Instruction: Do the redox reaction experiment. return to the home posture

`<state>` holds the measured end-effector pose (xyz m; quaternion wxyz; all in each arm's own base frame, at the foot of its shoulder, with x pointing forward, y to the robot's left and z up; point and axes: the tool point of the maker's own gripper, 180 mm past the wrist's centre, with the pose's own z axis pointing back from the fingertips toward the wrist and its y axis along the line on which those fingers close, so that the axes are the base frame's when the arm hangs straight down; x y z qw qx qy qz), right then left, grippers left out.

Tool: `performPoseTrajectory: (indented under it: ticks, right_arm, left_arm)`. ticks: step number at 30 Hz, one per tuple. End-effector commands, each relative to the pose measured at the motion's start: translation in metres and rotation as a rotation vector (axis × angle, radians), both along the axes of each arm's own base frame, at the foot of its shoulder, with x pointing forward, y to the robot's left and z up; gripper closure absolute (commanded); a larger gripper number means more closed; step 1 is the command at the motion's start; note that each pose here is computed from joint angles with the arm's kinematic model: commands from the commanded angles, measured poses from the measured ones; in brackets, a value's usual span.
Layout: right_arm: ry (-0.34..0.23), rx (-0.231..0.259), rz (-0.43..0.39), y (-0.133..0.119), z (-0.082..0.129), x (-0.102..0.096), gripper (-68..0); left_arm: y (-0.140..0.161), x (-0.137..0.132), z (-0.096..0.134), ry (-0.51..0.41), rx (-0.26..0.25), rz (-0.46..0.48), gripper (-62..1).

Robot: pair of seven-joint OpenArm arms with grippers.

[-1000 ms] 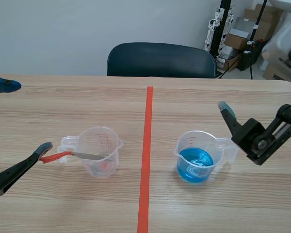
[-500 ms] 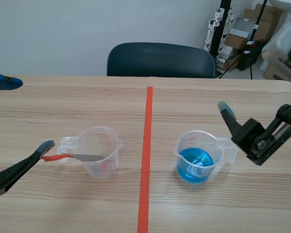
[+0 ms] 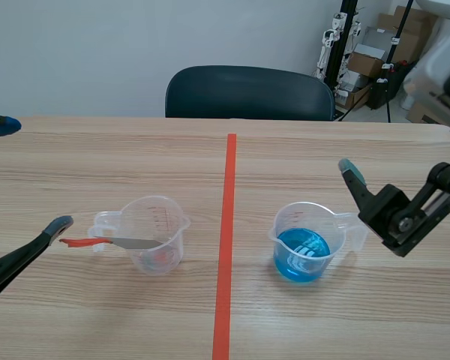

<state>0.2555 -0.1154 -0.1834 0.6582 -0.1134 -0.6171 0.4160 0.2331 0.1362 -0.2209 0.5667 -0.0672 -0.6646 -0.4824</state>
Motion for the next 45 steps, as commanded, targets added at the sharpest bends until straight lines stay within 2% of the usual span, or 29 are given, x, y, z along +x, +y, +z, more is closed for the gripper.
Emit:
performPoseTrajectory:
  ticks: [1, 4, 8, 45]
  right_arm:
    - [-0.032, 0.01, 0.008, 0.0032, 0.0102, 0.0009, -67.9]
    - [-0.032, 0.01, 0.009, 0.0033, 0.0102, 0.0008, -67.9]
    - [-0.031, 0.01, 0.009, 0.0033, 0.0101, 0.0008, -67.9]
    - [-0.031, 0.01, 0.009, 0.0033, 0.0101, 0.0008, -67.9]
  left_arm:
    - [-0.0024, 0.0021, 0.011, -0.024, -0.033, -0.002, -62.3]
    - [-0.0016, 0.0019, 0.0145, -0.014, -0.057, 0.005, -62.3]
    - [-0.0011, 0.0006, 0.0157, -0.014, -0.063, 0.005, -62.3]
    - [-0.0013, 0.0003, 0.0155, -0.012, -0.066, 0.005, -62.3]
